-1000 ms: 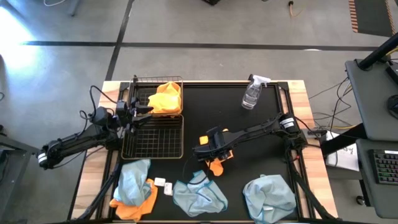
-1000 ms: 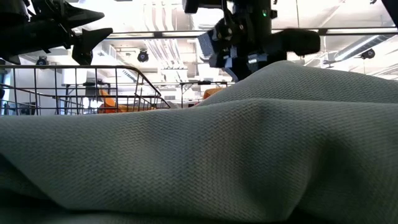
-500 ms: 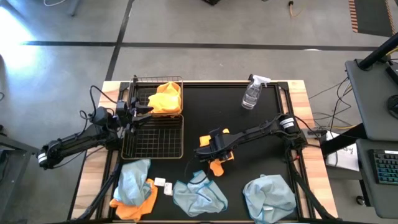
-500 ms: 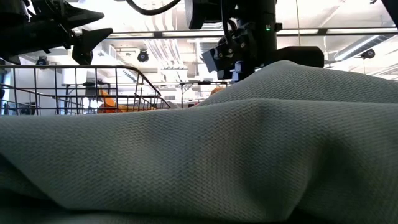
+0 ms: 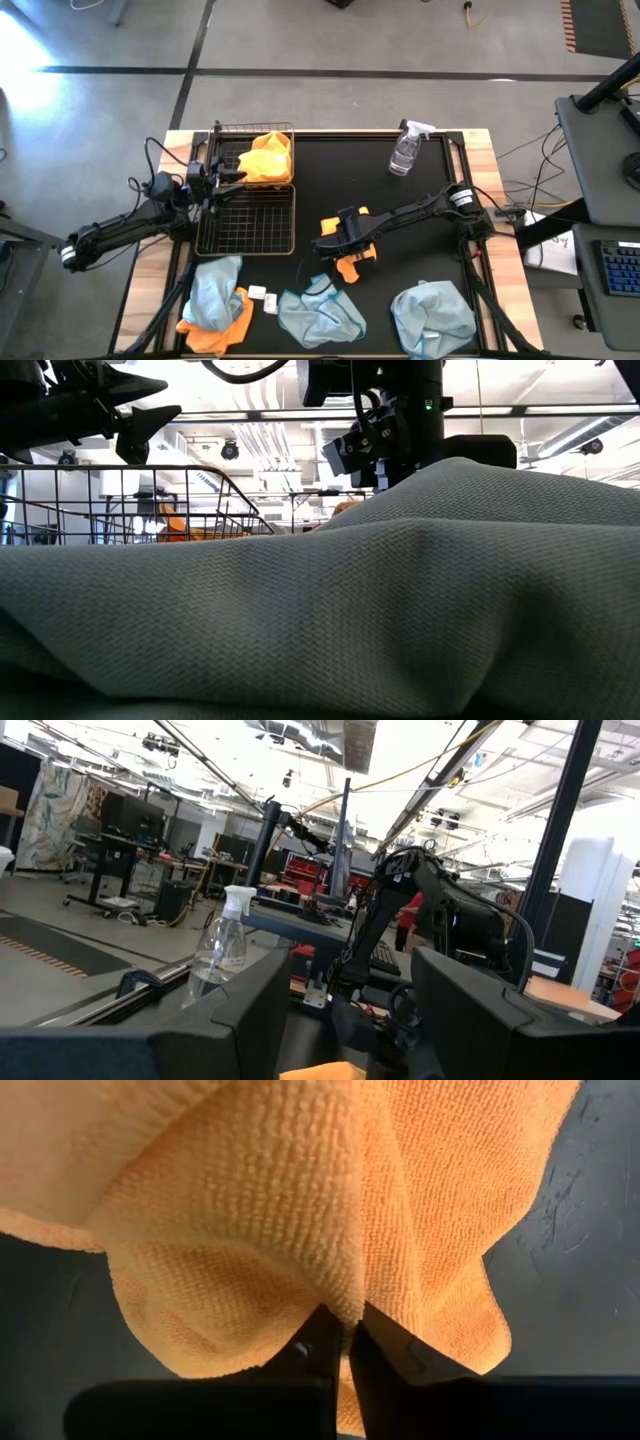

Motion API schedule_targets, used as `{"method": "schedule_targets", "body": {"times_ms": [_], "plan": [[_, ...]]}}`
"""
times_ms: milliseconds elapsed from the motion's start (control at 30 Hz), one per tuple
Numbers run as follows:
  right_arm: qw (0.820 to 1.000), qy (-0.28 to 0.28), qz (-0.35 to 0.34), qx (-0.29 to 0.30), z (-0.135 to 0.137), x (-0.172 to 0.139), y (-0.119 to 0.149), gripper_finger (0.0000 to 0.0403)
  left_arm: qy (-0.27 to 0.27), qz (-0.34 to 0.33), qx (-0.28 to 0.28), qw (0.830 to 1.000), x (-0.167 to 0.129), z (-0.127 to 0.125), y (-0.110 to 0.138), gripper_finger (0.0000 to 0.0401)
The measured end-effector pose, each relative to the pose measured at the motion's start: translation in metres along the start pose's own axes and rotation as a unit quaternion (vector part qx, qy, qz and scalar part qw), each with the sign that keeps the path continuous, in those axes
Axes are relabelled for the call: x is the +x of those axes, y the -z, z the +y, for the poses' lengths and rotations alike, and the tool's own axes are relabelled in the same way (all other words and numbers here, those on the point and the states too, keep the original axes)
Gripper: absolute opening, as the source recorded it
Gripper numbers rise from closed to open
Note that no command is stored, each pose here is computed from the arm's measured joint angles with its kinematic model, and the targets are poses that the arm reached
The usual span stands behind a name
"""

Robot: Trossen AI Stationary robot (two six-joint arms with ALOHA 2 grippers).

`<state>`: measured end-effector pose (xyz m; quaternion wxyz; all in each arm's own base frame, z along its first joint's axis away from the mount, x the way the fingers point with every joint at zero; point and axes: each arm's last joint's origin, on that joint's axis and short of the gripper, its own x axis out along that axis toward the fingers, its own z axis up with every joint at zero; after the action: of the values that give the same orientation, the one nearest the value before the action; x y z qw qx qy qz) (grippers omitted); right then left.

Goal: Sort microfiber towel by color & place in baskets
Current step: Put the right orange microfiber towel into the top wire basket

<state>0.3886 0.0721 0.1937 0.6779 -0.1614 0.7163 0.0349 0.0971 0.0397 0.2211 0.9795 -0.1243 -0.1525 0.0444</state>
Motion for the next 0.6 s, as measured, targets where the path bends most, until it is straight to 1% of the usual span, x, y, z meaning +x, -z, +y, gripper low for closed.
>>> {"method": "schedule_targets", "body": {"times_ms": [100, 267, 400, 500, 600], "plan": [[1.000, 0.000, 0.000, 0.002, 0.000, 0.000, 0.000, 0.0010, 0.000, 0.000, 0.000, 1.000, 0.000, 0.000, 0.000, 0.0194], [1.000, 0.000, -0.004, 0.030, 0.000, -0.003, 0.001, 0.0009, 0.000, 0.000, 0.000, 1.000, 0.000, 0.000, 0.000, 0.0194], [0.998, 0.002, -0.025, 0.052, -0.003, -0.017, 0.006, 0.0009, 0.000, 0.000, 0.000, 1.000, 0.000, 0.000, 0.000, 0.0194], [0.996, 0.005, -0.050, 0.080, -0.005, -0.031, 0.009, 0.0009, 0.000, 0.000, 0.000, 1.000, 0.000, 0.000, 0.000, 0.0194], [0.989, 0.003, -0.092, 0.112, -0.008, -0.048, 0.012, 0.0009, 0.000, 0.000, 0.000, 1.000, 0.000, 0.000, 0.000, 0.0194]]}}
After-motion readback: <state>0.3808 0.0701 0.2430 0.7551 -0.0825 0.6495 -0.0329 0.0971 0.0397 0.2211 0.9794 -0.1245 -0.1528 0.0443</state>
